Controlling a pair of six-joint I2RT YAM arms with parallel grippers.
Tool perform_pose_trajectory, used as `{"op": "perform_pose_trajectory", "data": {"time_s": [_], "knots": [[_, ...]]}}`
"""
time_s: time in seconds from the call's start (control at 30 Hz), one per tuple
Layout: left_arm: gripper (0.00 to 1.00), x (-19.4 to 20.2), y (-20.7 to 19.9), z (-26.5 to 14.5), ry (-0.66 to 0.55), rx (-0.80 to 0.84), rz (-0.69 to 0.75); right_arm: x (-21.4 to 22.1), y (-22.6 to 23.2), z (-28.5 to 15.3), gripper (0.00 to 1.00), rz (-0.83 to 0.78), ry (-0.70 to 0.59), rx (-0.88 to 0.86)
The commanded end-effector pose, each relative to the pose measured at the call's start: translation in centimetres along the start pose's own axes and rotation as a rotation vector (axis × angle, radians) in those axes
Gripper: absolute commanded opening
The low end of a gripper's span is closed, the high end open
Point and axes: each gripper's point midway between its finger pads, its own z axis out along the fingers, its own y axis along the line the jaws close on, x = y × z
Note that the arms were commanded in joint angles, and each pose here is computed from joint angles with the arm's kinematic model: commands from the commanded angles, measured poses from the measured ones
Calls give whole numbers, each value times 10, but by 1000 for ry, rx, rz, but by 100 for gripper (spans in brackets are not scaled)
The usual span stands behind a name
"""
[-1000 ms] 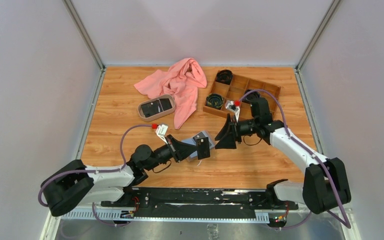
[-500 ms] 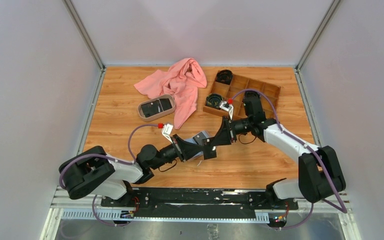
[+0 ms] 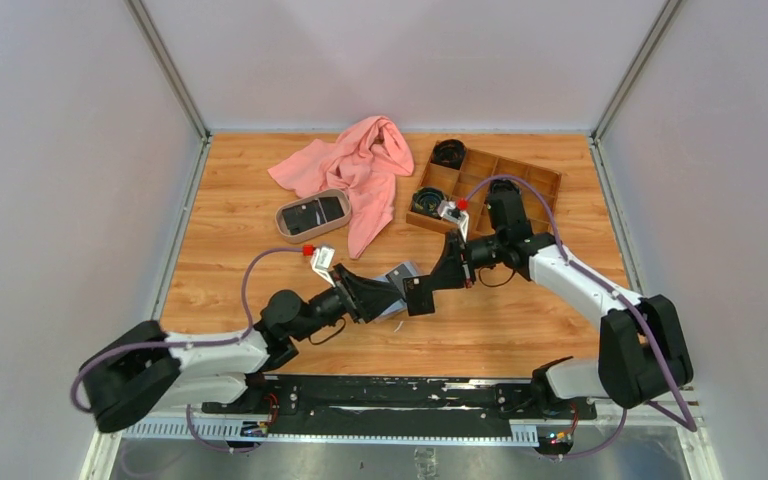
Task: Put the credit cards into the card holder
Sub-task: Insert the credit card into the card holder.
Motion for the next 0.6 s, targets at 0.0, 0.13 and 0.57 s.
{"op": "perform_pose_trajectory", "data": {"time_s": [0.0,0.13,0.57], "knots": [[52,6,30,-19,87,-180,166,1,5,-1,0,-107,24,1],[63,-5,36,-42,60,-239,243,0,-10,-2,0,-122,49,81],[29,10,79,-22,163,-415,249,-14,-83,9,0,42,116,227]]}}
